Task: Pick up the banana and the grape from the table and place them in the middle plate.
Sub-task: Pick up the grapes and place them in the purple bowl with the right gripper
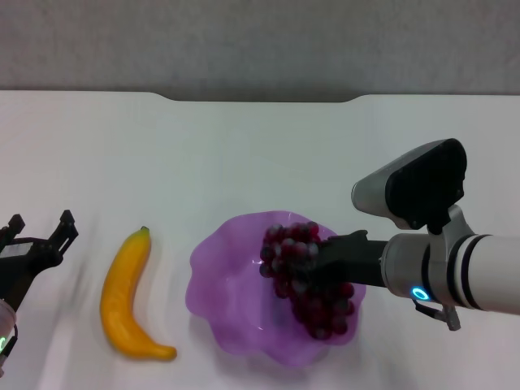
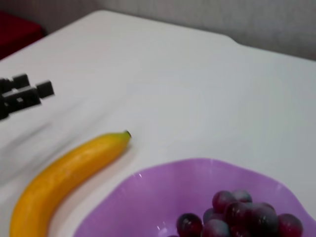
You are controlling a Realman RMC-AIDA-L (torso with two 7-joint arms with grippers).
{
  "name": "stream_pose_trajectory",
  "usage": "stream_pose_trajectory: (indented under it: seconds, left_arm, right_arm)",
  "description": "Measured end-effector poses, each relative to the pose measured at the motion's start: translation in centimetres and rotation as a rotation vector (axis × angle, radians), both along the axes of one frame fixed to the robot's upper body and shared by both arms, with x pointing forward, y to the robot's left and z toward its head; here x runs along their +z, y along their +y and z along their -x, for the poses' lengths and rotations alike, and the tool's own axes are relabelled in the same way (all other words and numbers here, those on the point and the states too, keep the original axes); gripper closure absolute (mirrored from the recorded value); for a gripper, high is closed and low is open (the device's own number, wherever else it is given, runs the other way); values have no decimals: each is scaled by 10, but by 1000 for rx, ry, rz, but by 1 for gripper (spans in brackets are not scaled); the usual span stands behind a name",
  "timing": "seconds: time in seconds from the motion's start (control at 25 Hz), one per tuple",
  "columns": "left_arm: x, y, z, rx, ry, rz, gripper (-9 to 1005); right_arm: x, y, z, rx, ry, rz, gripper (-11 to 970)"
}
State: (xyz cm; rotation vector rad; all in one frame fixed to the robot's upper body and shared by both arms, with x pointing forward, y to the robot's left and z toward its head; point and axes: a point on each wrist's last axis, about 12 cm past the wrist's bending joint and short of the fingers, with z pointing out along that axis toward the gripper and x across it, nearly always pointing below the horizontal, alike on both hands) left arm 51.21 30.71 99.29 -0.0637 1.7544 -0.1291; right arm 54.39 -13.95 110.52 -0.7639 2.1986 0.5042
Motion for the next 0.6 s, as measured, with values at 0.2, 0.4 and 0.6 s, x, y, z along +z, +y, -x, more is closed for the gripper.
stream_pose_trajectory:
  seconds: [0.2,0.4,0.6]
  left_arm:
    - [0,0,0,3,-1,1,152]
    - [0,1,0,4,-2,0,153]
    - [0,1,0,6,-1,0,153]
  right_arm:
    - [-12,-6,-6,-21,26,28,606]
    - [-17,-10,-12,-42,32,41,606]
    - [-18,-11,-17,-47,24,50,607]
